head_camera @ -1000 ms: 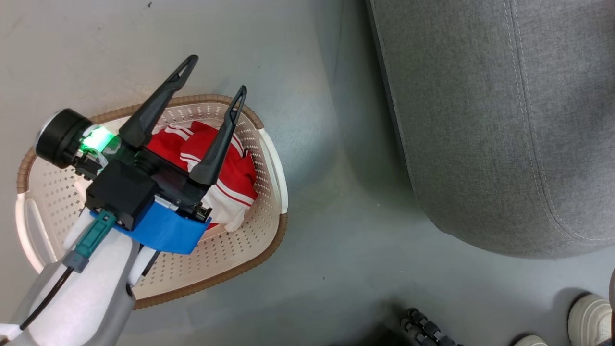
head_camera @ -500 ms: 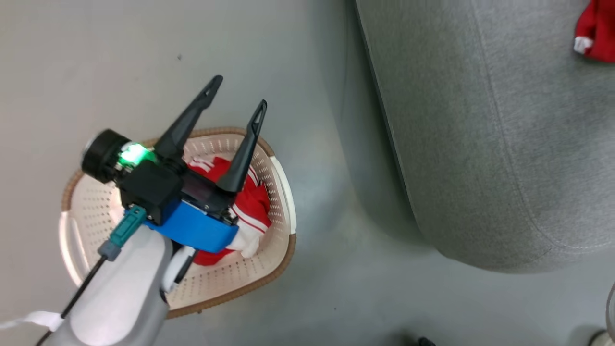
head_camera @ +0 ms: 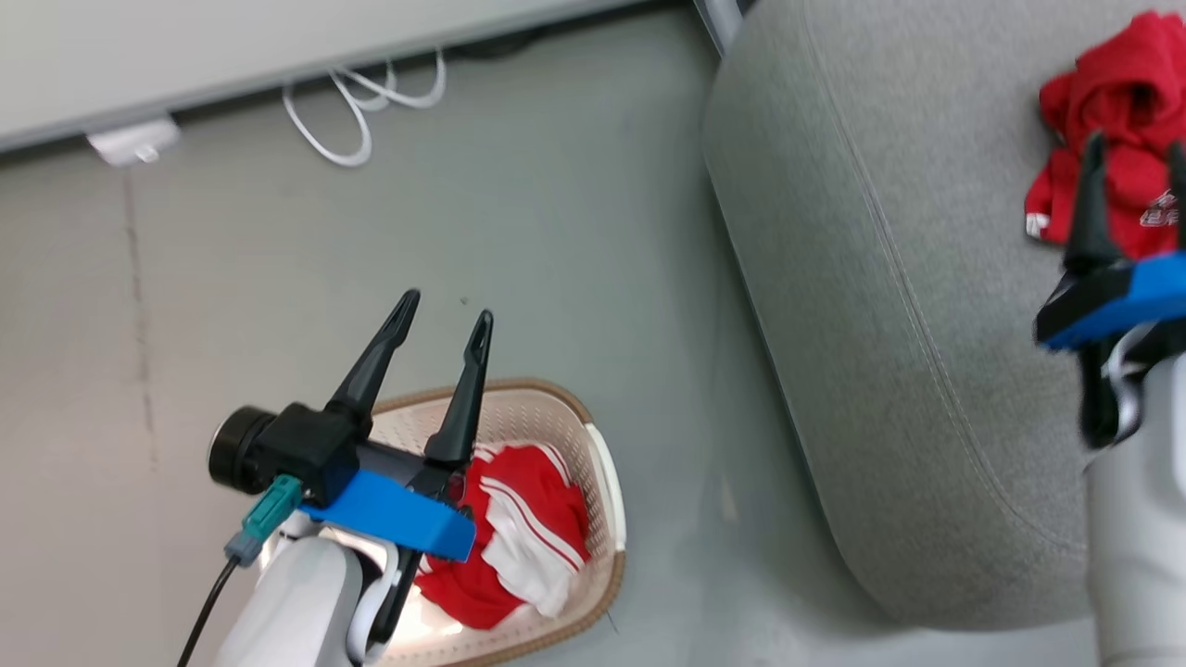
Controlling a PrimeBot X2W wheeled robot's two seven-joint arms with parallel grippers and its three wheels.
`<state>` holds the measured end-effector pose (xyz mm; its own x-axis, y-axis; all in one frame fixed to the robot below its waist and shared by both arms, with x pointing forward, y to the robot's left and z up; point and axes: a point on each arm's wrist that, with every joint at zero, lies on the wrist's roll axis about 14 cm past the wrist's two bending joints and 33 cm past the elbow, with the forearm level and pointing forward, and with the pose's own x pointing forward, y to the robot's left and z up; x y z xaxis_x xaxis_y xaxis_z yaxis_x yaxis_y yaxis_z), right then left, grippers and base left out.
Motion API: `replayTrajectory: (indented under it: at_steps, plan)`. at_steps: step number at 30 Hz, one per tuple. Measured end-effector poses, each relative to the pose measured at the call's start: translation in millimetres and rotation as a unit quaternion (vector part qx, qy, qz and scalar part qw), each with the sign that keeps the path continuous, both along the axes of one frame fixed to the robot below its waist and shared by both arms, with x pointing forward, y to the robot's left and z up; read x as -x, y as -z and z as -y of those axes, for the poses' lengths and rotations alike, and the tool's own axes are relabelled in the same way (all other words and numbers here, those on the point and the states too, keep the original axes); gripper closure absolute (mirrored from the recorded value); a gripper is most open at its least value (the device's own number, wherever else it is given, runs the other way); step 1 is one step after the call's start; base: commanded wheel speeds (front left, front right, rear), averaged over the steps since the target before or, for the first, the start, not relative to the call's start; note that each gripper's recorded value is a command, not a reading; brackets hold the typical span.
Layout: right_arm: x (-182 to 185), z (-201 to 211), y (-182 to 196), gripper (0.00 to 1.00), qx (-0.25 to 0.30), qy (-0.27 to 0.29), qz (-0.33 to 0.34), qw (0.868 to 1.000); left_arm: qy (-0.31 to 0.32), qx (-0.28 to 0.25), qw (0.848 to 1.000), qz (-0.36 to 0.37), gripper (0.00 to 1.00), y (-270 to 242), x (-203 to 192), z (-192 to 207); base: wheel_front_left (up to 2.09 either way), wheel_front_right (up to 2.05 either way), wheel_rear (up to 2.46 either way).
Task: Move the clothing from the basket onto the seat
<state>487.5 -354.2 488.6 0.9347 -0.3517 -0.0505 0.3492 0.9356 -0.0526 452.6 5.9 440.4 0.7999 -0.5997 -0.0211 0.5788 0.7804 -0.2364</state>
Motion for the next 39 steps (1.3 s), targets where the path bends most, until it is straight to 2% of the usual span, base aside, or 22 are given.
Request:
replayTrajectory:
  at_steps: [3,11,14,21,30,39]
  plan:
    - [16.5,-43.5,-8.4,0.00,-0.008,-0.043,0.028,0.999,-0.039,-0.005,0.999,0.008,0.00,-15.5,11.5,-23.2,0.00,0.00,0.00]
    - [54.1,-97.7,-11.3,0.00,-0.006,-0.105,0.043,0.994,-0.110,-0.015,0.994,0.021,0.00,-34.3,33.2,-67.9,0.00,0.00,0.00]
    - [67.6,-127.8,-15.8,0.00,-0.025,-0.145,0.051,0.988,-0.154,-0.019,0.988,0.023,0.00,-39.5,47.9,-97.3,0.00,0.00,0.00]
    - [88.4,-168.3,-23.7,0.00,-0.038,-0.201,0.060,0.977,-0.227,-0.024,0.973,0.023,0.00,-42.4,73.9,-147.1,0.00,0.00,0.00]
    - [100.7,-189.6,-19.4,0.00,-0.032,-0.233,0.050,0.971,-0.271,-0.034,0.962,0.025,0.00,-43.1,91.6,-180.3,0.00,0.00,0.00]
    - [105.1,-192.0,-14.5,0.00,-0.026,-0.238,0.041,0.970,-0.282,-0.039,0.959,0.014,0.00,-35.8,97.4,-188.2,0.00,0.00,0.00]
